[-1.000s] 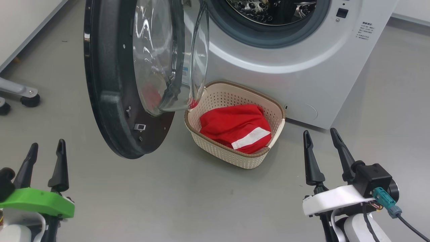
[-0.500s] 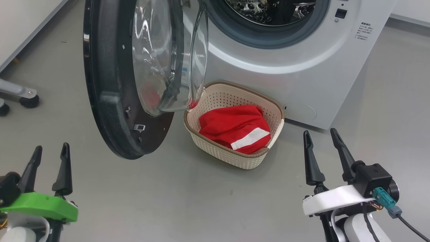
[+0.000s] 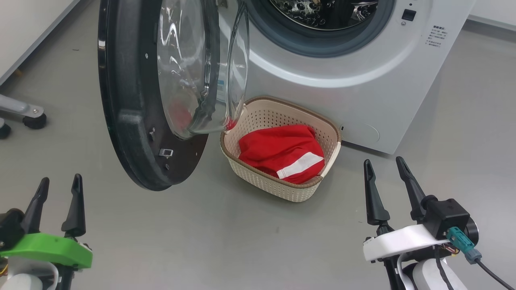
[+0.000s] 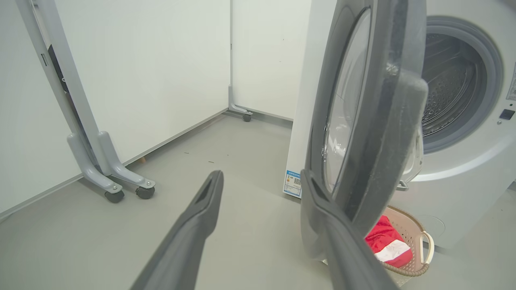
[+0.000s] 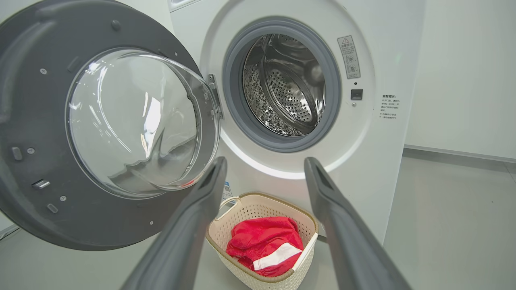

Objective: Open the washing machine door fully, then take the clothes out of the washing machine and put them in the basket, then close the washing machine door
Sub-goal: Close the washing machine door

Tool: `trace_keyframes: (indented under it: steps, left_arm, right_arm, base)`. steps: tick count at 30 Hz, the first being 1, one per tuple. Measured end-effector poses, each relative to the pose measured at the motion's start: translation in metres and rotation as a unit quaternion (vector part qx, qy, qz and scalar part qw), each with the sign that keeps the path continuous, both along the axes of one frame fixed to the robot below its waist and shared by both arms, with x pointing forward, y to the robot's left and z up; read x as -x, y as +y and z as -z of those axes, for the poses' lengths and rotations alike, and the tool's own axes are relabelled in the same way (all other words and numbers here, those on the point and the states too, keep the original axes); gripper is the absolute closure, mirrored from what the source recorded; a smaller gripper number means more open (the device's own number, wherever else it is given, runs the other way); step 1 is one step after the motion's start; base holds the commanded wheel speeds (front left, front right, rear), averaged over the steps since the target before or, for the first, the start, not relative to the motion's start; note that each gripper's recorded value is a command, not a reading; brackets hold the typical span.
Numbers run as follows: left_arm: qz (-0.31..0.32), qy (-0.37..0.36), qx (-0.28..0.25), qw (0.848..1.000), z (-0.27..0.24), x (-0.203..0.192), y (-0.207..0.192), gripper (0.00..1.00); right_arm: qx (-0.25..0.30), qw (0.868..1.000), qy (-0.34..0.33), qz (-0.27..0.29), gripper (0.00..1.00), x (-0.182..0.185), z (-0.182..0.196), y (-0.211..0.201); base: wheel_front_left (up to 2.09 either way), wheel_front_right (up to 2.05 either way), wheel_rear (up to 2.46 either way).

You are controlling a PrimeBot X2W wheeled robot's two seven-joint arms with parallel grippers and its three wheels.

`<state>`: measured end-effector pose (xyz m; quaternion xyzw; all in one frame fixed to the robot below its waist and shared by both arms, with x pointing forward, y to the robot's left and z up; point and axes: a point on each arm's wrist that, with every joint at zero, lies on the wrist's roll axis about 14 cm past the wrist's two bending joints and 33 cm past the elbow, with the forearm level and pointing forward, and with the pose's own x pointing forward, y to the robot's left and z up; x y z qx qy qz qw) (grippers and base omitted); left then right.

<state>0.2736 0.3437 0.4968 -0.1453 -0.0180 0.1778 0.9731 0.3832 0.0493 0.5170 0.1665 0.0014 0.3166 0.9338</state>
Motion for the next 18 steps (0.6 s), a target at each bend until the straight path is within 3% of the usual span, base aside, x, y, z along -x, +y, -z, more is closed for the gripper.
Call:
trace_keyframes:
  steps: [14, 15, 16, 17, 18]
  left_arm:
    - [0.002, 0.004, 0.001, 1.000, 0.0038, -0.0003, -0.0006, 0.00]
    - [0.003, 0.005, 0.001, 1.000, 0.0040, -0.0005, -0.0008, 0.16]
    - [0.002, 0.004, 0.000, 1.000, 0.0040, -0.0003, -0.0002, 0.63]
    - [0.002, 0.005, -0.002, 1.000, 0.0039, 0.0000, 0.0007, 1.00]
    - [0.002, 0.006, -0.004, 1.000, 0.0041, 0.0004, 0.0015, 1.00]
  right_arm:
    - [0.000, 1.000, 0.002, 0.001, 0.00, -0.0005, 0.0014, -0.0008]
    - [0.000, 1.000, 0.002, 0.001, 0.00, -0.0006, 0.0015, -0.0009]
    - [0.001, 1.000, 0.003, 0.003, 0.00, -0.0010, 0.0019, -0.0014]
    - [0.001, 1.000, 0.003, 0.005, 0.00, -0.0013, 0.0021, -0.0018]
    - [0.001, 1.000, 0.003, 0.005, 0.00, -0.0013, 0.0022, -0.0019]
  base:
    - [0.00, 0.00, 0.00]
    - [0.00, 0.00, 0.00]
    - [0.00, 0.00, 0.00]
    - [0.00, 0.00, 0.00]
    - [0.00, 0.00, 0.00]
